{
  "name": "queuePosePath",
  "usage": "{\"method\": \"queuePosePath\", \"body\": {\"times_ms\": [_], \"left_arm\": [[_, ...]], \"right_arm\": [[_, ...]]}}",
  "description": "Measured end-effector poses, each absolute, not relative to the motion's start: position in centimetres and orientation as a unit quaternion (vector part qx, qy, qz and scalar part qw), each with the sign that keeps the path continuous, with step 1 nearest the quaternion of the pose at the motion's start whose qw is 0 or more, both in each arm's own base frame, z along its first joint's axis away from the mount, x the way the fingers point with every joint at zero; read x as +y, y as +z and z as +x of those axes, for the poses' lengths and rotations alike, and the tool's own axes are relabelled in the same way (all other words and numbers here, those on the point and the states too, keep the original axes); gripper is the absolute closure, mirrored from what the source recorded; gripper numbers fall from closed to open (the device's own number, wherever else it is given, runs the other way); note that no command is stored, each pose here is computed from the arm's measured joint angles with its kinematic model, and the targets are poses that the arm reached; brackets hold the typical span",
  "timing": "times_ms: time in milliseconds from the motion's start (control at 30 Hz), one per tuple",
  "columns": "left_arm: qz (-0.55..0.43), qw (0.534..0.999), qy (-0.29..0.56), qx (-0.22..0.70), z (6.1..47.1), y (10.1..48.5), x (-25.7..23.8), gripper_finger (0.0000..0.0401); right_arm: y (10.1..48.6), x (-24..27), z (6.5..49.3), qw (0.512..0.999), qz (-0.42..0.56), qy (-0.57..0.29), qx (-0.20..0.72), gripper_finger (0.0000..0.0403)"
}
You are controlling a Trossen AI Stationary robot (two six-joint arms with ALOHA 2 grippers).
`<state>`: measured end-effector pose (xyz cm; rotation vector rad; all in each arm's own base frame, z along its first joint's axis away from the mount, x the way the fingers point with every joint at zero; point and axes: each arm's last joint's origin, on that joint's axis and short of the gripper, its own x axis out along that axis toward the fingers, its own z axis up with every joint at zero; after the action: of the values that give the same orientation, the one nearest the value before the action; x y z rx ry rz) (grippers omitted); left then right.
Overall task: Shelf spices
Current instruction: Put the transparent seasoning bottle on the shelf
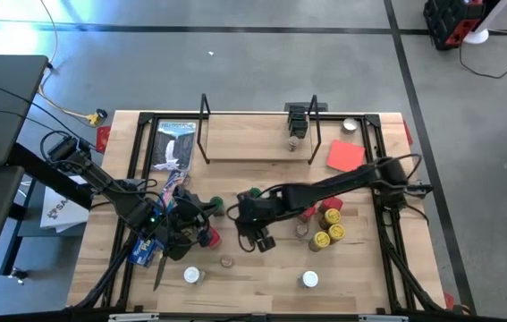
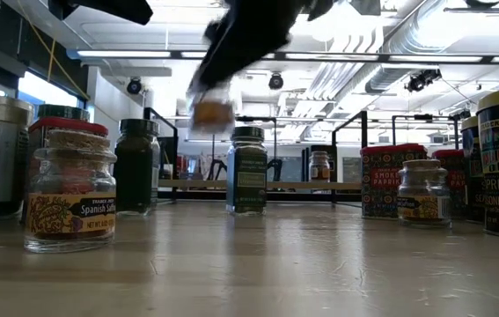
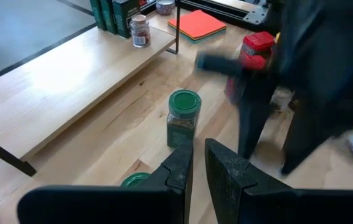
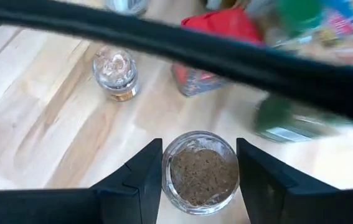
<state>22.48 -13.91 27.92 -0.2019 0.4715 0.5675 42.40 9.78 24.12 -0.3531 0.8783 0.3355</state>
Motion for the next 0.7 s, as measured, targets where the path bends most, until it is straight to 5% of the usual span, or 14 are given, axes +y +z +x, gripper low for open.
{"method": "queuePosePath", "body": {"times_ms": [300, 700], "left_arm": [[-0.1, 0.929, 0.269, 0.233, 22.3, 27.9, -14.2, 0.0364], [-0.096, 0.93, 0.276, 0.223, 22.3, 28.0, -14.2, 0.0364]], "right_arm": [[29.7, 5.7, 36.0, 0.864, -0.209, 0.056, 0.455, 0.0243], [25.5, -5.8, 29.0, 0.834, -0.135, -0.128, 0.52, 0.0243]]}}
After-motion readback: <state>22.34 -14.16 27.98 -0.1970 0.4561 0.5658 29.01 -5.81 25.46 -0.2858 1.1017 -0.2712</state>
